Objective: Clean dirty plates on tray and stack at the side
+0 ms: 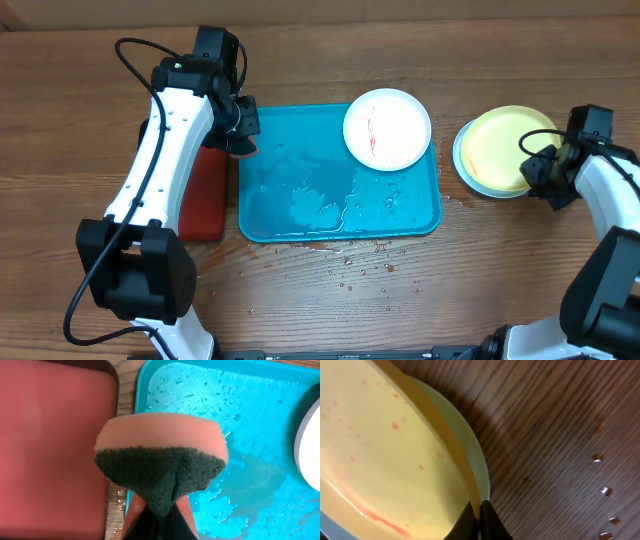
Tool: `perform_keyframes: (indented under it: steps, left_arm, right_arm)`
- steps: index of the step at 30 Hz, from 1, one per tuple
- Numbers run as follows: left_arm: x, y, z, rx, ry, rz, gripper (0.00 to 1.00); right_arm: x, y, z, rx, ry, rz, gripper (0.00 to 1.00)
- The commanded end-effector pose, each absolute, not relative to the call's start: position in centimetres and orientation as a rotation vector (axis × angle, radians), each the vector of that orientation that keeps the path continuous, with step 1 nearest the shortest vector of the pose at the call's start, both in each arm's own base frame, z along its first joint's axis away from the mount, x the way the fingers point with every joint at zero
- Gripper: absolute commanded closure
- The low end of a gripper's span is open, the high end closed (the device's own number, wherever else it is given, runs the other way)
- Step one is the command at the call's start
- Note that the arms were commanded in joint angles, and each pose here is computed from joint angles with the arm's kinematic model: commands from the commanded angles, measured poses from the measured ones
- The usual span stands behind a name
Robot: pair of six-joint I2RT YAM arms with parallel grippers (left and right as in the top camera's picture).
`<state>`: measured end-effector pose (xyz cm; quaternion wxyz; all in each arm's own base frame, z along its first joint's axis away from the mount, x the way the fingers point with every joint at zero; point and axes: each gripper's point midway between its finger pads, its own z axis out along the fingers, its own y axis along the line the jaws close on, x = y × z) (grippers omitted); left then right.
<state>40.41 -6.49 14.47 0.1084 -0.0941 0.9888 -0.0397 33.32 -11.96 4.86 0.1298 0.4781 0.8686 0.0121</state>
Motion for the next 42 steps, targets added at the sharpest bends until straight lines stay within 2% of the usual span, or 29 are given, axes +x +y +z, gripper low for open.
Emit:
perform_keyframes:
  steps: [1, 7, 15, 18, 22, 28, 36, 42]
  left_arm:
    - [40.6, -6.5, 14.1, -0.268, 2.912, -0.101, 0.95]
    - [40.7, -6.5, 14.1, -0.268, 2.908, -0.103, 0.96]
    - [40.8, -6.5, 14.1, -0.267, 2.905, -0.104, 0.96]
    - [41.0, -6.5, 14.1, -0.266, 2.897, -0.107, 0.96]
    - [41.1, -6.6, 14.2, -0.266, 2.894, -0.109, 0.96]
    - [40.8, -6.5, 14.1, -0.267, 2.905, -0.105, 0.96]
    - [40.7, -6.5, 14.1, -0.267, 2.91, -0.104, 0.96]
    - [40.7, -6.6, 14.1, -0.267, 2.909, -0.107, 0.96]
  right_arm:
    - [34.3, -10.7, 5.1, 1.333, 2.549, 0.16, 0.96]
    - [36.2, -7.9, 7.2, 1.113, 2.61, 0.413, 0.69]
    - [37.9, -5.8, 12.1, 0.998, 2.637, 0.479, 0.67]
    - [38.7, -2.9, 12.3, 0.9, 2.663, 0.54, 0.66]
    - [39.6, 1.5, 11.6, 0.753, 2.703, 0.564, 0.58]
    - [40.3, 4.3, 8.7, 0.847, 2.738, 0.431, 0.59]
    - [40.7, 8.2, 3.7, 0.844, 2.819, 0.394, 0.71]
    - [40.1, 10.7, 0.8, 0.774, 2.895, 0.375, 0.75]
